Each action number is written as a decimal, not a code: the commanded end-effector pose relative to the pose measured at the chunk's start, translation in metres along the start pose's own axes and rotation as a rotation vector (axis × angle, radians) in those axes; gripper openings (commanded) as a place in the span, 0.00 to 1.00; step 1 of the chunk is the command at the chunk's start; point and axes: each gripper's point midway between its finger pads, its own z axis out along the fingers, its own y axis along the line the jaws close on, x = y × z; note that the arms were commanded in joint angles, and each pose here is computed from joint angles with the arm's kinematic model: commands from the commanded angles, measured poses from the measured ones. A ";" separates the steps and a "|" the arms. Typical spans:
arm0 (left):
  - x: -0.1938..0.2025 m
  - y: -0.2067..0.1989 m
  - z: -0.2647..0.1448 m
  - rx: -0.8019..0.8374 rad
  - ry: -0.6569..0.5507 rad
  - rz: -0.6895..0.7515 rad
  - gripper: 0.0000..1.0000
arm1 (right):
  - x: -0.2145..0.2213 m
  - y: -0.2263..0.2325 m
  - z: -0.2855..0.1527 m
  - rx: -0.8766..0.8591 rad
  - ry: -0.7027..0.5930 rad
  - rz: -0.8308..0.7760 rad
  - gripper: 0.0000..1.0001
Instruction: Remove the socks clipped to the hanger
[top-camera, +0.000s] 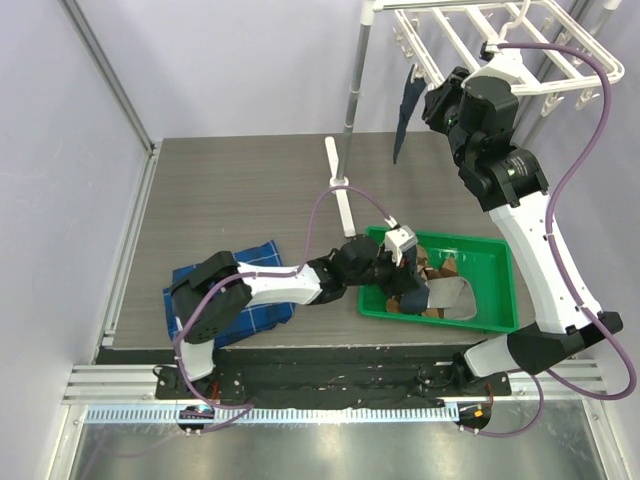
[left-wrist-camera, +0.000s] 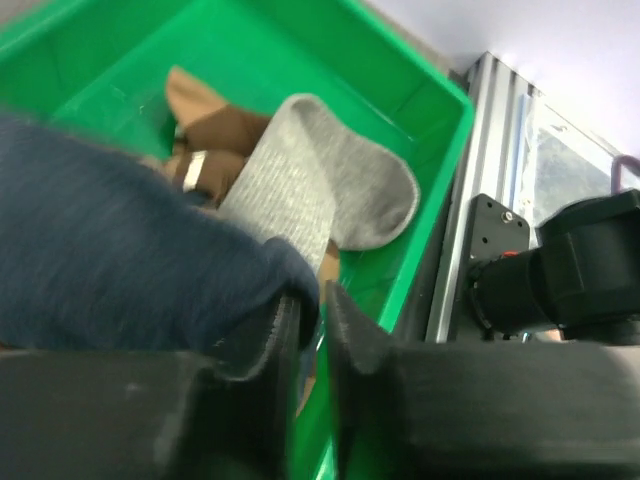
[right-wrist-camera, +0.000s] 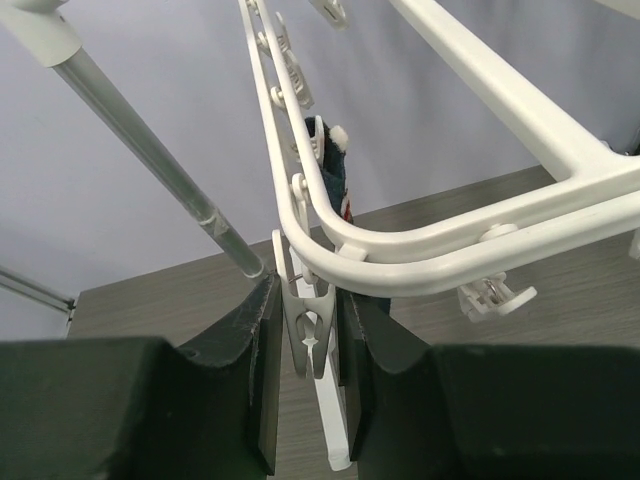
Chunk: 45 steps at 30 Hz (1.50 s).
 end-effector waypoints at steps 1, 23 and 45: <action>-0.030 -0.002 0.005 -0.001 -0.113 -0.023 0.36 | -0.031 0.003 -0.018 -0.034 -0.074 0.026 0.03; -0.203 0.066 -0.054 -0.558 -0.299 0.327 0.98 | -0.041 0.001 -0.031 -0.092 -0.081 0.033 0.02; -0.274 0.136 -0.007 -0.630 -0.501 0.428 1.00 | -0.036 0.001 -0.029 -0.109 -0.066 0.086 0.01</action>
